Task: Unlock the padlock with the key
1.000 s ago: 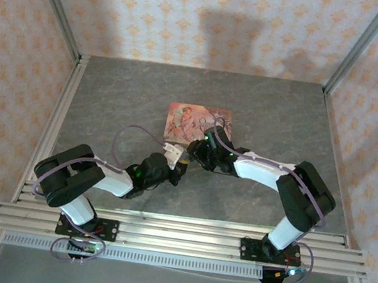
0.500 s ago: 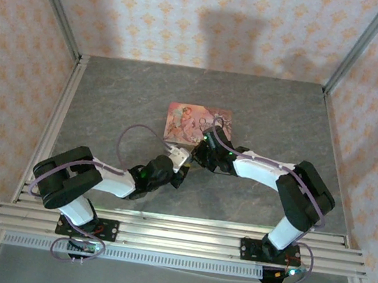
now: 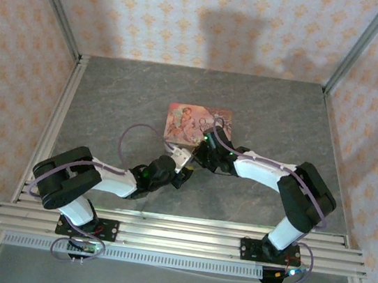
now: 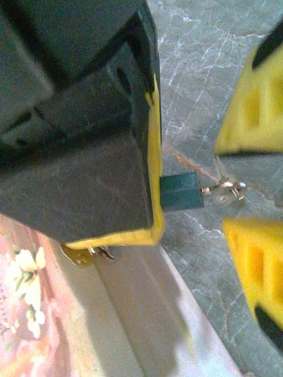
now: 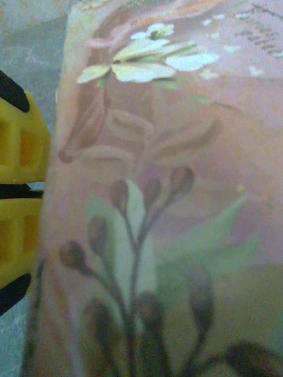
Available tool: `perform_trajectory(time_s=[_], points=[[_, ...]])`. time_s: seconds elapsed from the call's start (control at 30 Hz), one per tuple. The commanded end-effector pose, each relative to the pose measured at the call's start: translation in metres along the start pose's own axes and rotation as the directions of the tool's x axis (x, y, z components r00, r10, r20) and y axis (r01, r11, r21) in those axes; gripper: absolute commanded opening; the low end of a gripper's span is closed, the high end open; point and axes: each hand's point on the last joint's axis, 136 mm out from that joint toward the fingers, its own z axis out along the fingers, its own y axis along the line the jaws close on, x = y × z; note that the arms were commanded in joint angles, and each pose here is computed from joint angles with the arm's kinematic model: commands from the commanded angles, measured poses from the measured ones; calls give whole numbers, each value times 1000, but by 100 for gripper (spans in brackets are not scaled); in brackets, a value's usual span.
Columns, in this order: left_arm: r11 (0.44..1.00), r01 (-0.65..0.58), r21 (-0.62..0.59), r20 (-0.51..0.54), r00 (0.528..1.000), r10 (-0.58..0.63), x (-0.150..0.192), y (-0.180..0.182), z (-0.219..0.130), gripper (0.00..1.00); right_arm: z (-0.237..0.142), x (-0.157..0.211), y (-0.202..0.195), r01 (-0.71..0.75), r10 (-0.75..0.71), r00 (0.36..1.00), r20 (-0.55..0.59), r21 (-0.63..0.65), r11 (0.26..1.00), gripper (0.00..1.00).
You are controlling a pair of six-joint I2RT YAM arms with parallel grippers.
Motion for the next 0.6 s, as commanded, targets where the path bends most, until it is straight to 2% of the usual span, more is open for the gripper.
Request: perform_trajectory(time_s=[0.0, 0.3, 0.5, 0.57], points=[[1000, 19, 6, 10, 1000, -19, -6, -2, -9, 45, -7, 8, -9, 38, -37, 999, -8, 31, 999, 0], [995, 94, -17, -14, 995, -94, -2, 9, -33, 48, -6, 5, -13, 55, -55, 999, -4, 12, 998, 0], [974, 219, -57, -11, 975, -220, -2, 29, -42, 49, -9, 4, -16, 75, -75, 997, 25, -20, 997, 0], [967, 249, -56, -11, 968, -250, -5, 32, -43, 41, -12, 1, -14, 92, -91, 995, 32, -34, 995, 0]])
